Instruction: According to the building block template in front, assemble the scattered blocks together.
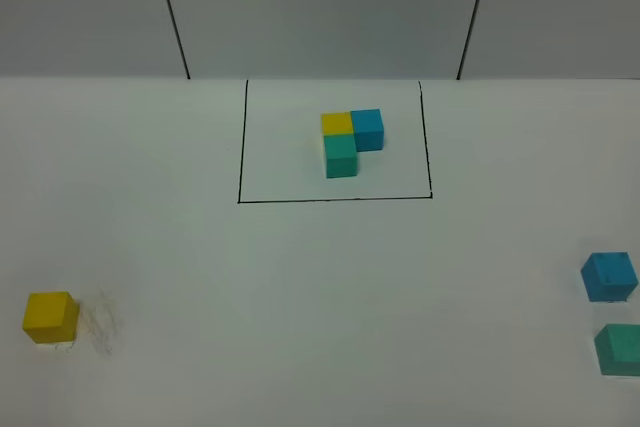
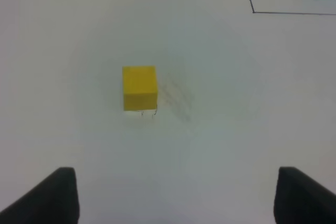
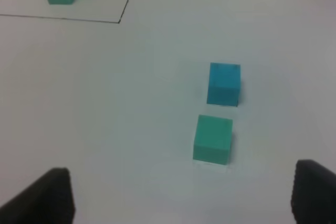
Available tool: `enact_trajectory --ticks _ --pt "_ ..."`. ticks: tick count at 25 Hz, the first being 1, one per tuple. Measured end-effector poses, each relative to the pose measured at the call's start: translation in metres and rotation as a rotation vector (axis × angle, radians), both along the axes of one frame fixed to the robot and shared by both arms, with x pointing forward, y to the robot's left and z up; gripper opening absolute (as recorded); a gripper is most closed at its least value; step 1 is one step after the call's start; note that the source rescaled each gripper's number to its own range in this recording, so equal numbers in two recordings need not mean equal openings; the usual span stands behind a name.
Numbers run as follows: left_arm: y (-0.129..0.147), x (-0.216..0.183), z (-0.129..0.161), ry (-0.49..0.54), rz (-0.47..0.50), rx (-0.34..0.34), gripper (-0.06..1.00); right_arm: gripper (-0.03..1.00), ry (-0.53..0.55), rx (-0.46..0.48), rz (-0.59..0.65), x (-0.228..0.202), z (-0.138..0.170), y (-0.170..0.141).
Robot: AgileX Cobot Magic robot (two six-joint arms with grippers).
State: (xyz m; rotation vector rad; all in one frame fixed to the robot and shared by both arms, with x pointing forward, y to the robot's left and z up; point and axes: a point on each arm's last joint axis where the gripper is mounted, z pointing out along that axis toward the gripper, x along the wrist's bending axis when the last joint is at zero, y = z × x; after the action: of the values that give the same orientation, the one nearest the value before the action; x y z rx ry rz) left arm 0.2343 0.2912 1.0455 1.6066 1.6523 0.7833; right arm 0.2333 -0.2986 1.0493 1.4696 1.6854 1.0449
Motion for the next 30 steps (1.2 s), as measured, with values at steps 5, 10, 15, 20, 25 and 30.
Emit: enact_trajectory --ticks 5,10,15,20,25,30 --pt "0.0 0.0 0.0 0.0 0.0 0.0 0.96 0.71 0.0 0.0 0.0 0.0 0.0 0.0" --pt "0.0 0.0 0.0 0.0 0.0 0.0 0.96 0.71 0.0 0.0 0.0 0.0 0.0 0.0" --pt "0.0 0.0 0.0 0.0 0.0 0.0 0.96 0.71 0.0 0.0 0.0 0.0 0.0 0.0" --pt "0.0 0.0 0.0 0.0 0.0 0.0 0.96 0.71 -0.001 0.001 0.0 0.0 0.0 0.0" --pt "0.0 0.0 0.0 0.0 0.0 0.0 0.96 0.71 -0.001 0.001 0.0 0.0 0.0 0.0" --pt "0.003 0.014 0.017 0.007 0.026 -0.01 0.96 0.71 -0.001 0.001 0.0 0.0 0.0 0.0"
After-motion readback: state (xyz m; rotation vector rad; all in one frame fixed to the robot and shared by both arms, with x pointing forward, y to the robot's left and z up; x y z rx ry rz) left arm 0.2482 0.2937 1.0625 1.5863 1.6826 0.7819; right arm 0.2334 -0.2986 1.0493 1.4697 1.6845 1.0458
